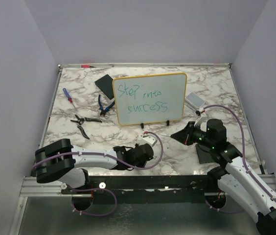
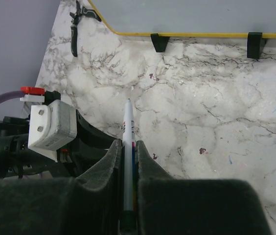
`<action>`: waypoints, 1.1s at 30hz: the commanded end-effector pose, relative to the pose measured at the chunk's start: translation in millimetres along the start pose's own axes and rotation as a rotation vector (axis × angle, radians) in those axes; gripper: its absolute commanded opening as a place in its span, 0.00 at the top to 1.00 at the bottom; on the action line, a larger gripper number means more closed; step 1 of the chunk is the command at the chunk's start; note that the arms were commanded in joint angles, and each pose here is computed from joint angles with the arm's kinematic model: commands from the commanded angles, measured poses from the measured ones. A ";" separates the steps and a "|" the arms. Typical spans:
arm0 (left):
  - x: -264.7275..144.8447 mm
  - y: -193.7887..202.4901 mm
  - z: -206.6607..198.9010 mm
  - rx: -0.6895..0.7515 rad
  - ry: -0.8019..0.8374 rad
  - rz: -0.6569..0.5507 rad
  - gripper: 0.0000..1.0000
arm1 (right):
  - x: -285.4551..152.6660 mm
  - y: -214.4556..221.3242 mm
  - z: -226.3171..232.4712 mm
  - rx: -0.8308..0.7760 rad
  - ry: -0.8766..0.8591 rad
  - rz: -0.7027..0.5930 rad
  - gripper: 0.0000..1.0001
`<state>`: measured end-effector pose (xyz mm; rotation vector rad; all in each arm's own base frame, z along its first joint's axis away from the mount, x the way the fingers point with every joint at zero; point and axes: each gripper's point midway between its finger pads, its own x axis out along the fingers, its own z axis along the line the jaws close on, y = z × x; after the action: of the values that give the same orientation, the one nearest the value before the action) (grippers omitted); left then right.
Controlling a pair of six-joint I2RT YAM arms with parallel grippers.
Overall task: Write a sentence on the whiteboard
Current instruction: Close the whiteboard marker at the center of the board.
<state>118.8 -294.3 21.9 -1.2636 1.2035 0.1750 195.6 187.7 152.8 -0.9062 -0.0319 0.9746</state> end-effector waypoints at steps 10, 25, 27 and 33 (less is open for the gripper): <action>-5.7 -3.1 21.8 0.159 -0.148 0.006 1.00 | -9.3 7.8 -5.7 -0.065 0.051 0.087 0.99; -58.3 -117.1 46.4 0.425 -0.029 -0.191 1.00 | -16.5 -34.0 22.6 -0.107 0.051 0.077 0.99; -68.3 -115.0 30.6 0.500 0.082 -0.211 1.00 | -16.9 -35.6 36.5 -0.120 -0.019 0.087 0.99; -92.9 -107.1 10.3 0.590 0.241 -0.275 1.00 | -16.6 -26.3 73.1 -0.107 -0.234 0.212 0.99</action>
<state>186.6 -276.9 154.5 -1.0081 1.0514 -0.3340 193.8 202.0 210.0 -0.9729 -0.1001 1.1288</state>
